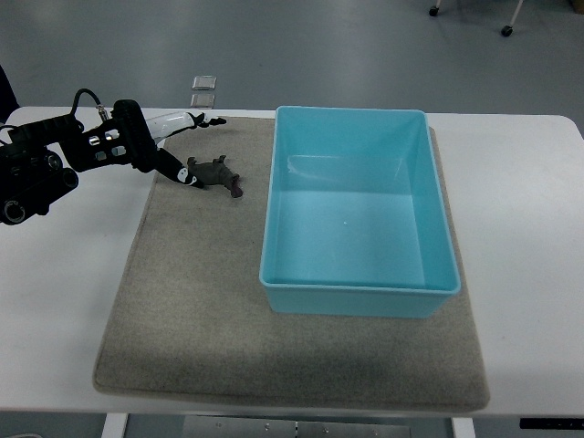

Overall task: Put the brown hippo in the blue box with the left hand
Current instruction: 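Close the left hand fingers around the brown hippo, then lift the hippo with the left hand and carry it over the box, then lower the hippo into the blue box and open the left hand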

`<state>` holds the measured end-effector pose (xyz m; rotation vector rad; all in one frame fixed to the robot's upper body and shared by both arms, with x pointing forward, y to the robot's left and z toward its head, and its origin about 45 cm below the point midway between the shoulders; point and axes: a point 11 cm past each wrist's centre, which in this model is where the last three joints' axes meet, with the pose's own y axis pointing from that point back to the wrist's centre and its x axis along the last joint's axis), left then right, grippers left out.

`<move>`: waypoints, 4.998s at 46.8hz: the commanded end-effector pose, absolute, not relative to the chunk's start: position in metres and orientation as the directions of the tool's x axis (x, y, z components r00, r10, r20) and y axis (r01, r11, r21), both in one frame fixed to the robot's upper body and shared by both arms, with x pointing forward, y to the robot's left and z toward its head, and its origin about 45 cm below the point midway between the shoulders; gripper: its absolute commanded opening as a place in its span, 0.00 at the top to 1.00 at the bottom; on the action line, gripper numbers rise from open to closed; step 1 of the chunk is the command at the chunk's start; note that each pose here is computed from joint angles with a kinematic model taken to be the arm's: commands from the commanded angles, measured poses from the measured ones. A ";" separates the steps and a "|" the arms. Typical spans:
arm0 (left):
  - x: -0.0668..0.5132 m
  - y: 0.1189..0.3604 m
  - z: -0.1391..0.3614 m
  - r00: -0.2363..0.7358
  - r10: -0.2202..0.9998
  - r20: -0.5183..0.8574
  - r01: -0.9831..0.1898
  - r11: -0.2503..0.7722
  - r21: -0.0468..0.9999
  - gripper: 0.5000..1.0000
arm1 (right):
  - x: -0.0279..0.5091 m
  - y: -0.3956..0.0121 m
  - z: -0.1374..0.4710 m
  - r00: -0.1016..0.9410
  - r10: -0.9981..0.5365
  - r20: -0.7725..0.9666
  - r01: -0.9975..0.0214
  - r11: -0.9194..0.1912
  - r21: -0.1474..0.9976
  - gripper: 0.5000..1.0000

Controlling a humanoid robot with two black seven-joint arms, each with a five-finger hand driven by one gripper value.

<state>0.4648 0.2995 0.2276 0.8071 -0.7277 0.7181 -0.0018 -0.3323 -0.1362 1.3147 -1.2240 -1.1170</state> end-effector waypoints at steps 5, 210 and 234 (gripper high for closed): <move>0.466 0.295 0.219 0.552 0.244 0.797 -0.780 0.489 0.390 0.05 | -0.001 -0.332 -0.136 0.069 -0.998 -0.003 -0.096 -0.010 0.995 0.13; 0.480 0.179 0.380 0.621 0.089 0.779 -0.549 0.759 0.351 1.00 | -0.002 -0.332 -0.136 0.068 -0.998 -0.003 -0.094 -0.010 0.995 0.13; 0.461 0.116 0.320 0.689 0.032 0.724 -0.439 0.813 0.382 1.00 | -0.002 -0.332 -0.136 0.068 -0.998 -0.003 -0.094 -0.010 0.995 0.13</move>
